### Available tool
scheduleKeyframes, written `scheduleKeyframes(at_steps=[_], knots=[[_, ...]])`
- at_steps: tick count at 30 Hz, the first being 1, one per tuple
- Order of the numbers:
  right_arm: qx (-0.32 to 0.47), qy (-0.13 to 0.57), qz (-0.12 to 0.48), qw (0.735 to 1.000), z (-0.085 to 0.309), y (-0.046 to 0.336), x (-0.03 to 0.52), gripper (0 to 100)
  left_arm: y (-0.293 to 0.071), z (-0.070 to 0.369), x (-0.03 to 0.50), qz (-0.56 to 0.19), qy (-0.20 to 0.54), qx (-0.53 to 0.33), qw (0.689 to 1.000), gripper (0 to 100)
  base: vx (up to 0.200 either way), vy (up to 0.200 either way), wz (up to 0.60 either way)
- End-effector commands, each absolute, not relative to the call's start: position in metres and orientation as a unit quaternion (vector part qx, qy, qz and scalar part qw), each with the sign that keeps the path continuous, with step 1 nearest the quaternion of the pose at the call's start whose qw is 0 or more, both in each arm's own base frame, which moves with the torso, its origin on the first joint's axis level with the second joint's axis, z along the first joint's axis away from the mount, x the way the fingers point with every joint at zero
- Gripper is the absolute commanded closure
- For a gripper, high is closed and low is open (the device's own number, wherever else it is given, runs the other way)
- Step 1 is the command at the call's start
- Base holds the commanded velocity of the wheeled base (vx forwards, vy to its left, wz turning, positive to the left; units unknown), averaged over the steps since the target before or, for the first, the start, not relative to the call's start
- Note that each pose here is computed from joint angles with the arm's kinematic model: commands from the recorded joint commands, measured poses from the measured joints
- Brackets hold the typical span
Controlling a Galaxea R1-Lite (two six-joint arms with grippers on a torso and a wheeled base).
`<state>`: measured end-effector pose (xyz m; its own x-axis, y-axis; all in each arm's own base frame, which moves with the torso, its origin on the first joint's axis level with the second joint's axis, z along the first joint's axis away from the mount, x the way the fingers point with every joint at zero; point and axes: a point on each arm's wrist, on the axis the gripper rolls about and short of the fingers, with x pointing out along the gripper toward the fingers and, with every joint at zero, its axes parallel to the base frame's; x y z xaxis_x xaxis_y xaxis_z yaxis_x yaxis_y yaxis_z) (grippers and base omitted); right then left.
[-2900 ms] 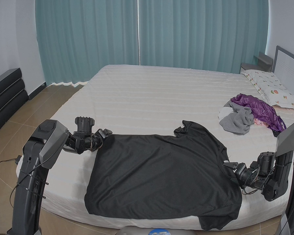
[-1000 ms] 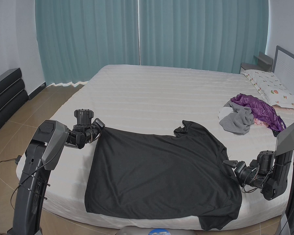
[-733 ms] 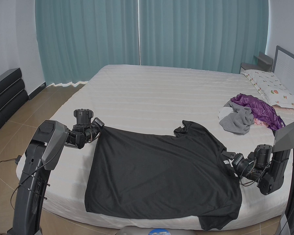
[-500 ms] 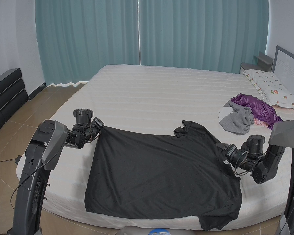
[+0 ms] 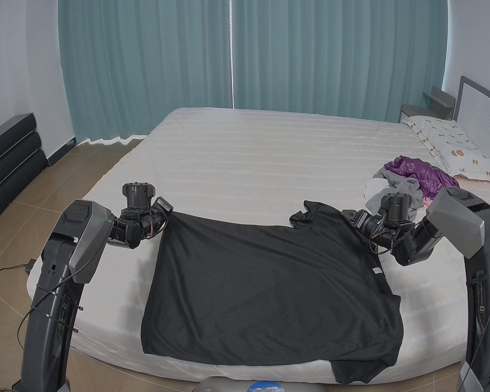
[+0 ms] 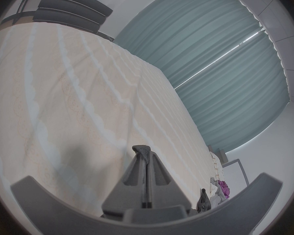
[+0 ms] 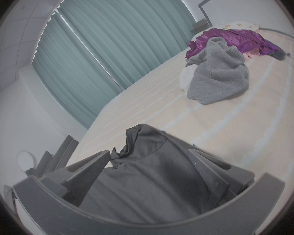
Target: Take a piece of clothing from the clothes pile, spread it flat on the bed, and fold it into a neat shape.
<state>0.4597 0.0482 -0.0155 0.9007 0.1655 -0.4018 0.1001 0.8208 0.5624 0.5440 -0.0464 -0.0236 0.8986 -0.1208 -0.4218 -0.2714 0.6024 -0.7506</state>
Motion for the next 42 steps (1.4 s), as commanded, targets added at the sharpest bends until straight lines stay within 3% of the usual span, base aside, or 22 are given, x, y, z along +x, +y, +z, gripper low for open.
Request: scheduleKeyframes(at_steps=[1, 13, 14, 42], knots=[[0.26, 0.245, -0.013, 0.934, -0.067, 0.054, 0.489, 0, -0.047, -0.023, 0.543, 0.044, 0.223, -0.443, 0.867, 100, 0.0, 0.0, 0.0], [0.259, 0.218, -0.03, 0.941, -0.081, 0.054, 0.519, 0, -0.047, -0.023, 0.543, 0.044, 0.223, -0.443, 0.867, 100, 0.0, 0.0, 0.0], [0.258, 0.218, -0.031, 0.941, -0.083, 0.054, 0.521, 100, -0.047, -0.024, 0.543, 0.044, 0.224, -0.443, 0.867, 100, 0.0, 0.0, 0.0], [0.309, 0.115, -0.074, 0.941, -0.029, 0.029, 0.537, 100, -0.034, -0.001, 0.553, 0.041, 0.179, -0.422, 0.888, 100, 0.0, 0.0, 0.0]])
